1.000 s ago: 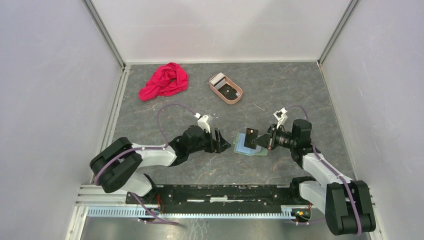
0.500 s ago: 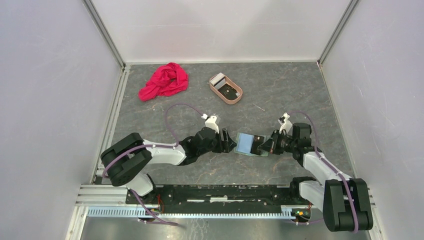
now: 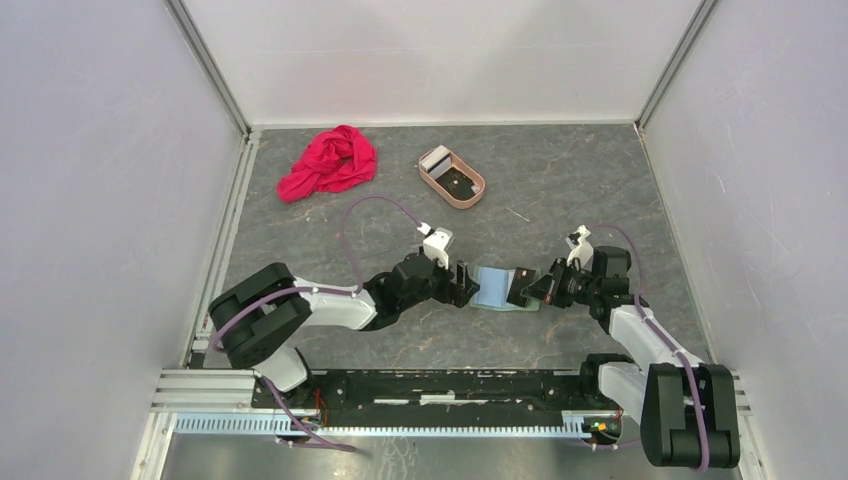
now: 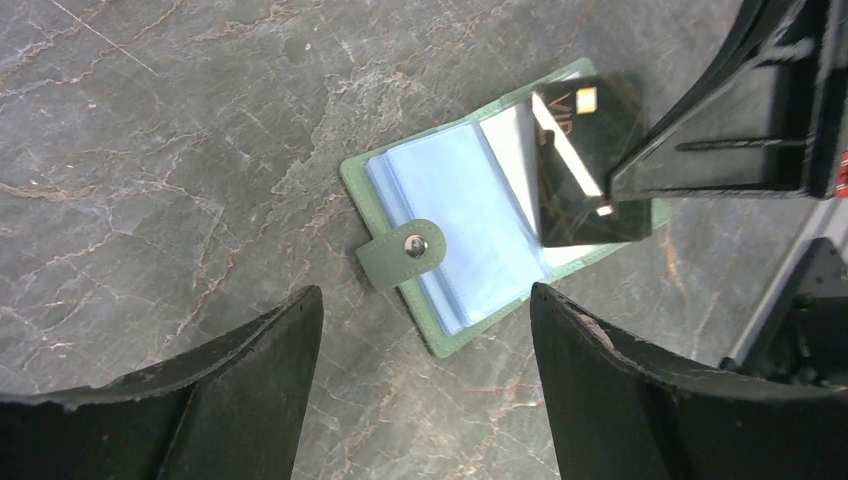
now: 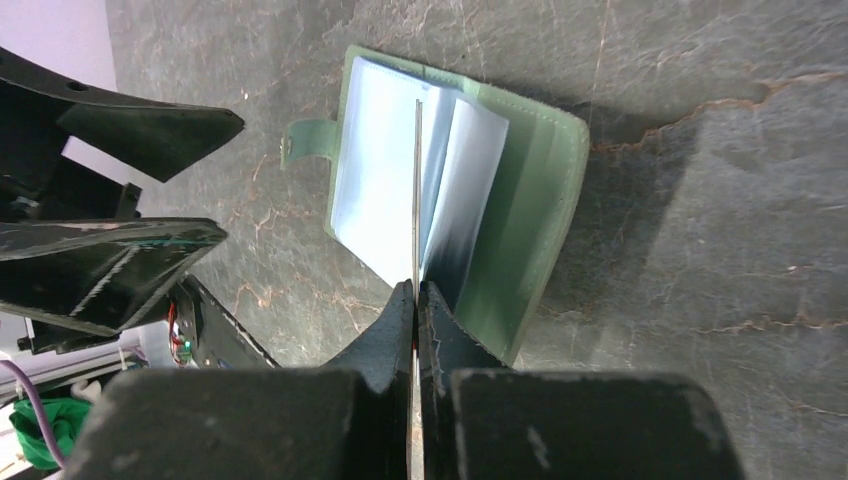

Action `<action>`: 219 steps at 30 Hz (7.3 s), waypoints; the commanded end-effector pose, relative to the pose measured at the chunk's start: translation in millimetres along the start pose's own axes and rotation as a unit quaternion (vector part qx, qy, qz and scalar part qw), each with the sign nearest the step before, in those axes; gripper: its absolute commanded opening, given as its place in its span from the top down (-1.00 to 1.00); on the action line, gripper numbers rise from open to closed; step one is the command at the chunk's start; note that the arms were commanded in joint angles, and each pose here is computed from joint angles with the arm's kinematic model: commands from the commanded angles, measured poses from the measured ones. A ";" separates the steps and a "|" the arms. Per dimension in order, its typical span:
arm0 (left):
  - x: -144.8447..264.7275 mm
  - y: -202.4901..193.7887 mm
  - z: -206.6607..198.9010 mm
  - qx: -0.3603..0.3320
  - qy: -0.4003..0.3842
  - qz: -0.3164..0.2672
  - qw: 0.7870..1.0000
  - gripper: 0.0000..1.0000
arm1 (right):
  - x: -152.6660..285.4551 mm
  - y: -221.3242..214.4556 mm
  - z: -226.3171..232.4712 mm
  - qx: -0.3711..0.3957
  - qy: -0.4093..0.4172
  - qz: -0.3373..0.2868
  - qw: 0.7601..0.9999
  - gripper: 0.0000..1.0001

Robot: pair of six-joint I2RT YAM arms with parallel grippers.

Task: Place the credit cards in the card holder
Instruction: Place the credit card in the storage box, then move the storage box to the center of the board.

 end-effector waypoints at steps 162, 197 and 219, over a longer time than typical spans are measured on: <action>-164.4 241.0 187.5 -0.369 0.208 0.130 0.897 0.45 | 11.4 105.0 13.5 0.377 0.232 0.018 0.897 -0.52; -152.5 260.9 221.5 -0.270 0.117 0.062 0.954 -1.00 | 8.3 101.2 10.1 0.380 0.248 0.029 0.891 -0.54; -172.1 229.6 248.6 -0.197 0.078 0.074 0.974 -0.64 | 7.1 99.6 8.7 0.376 0.251 0.034 0.891 -0.54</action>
Point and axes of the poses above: each gripper's point midway between its finger pads, its own x axis back along the fingers, its own z axis along the line the jaws close on, y = z × x, the point moved 7 cm from there along x, back along the fingers, and after that the axes turned 1 degree about x, right-handed, at the moved point
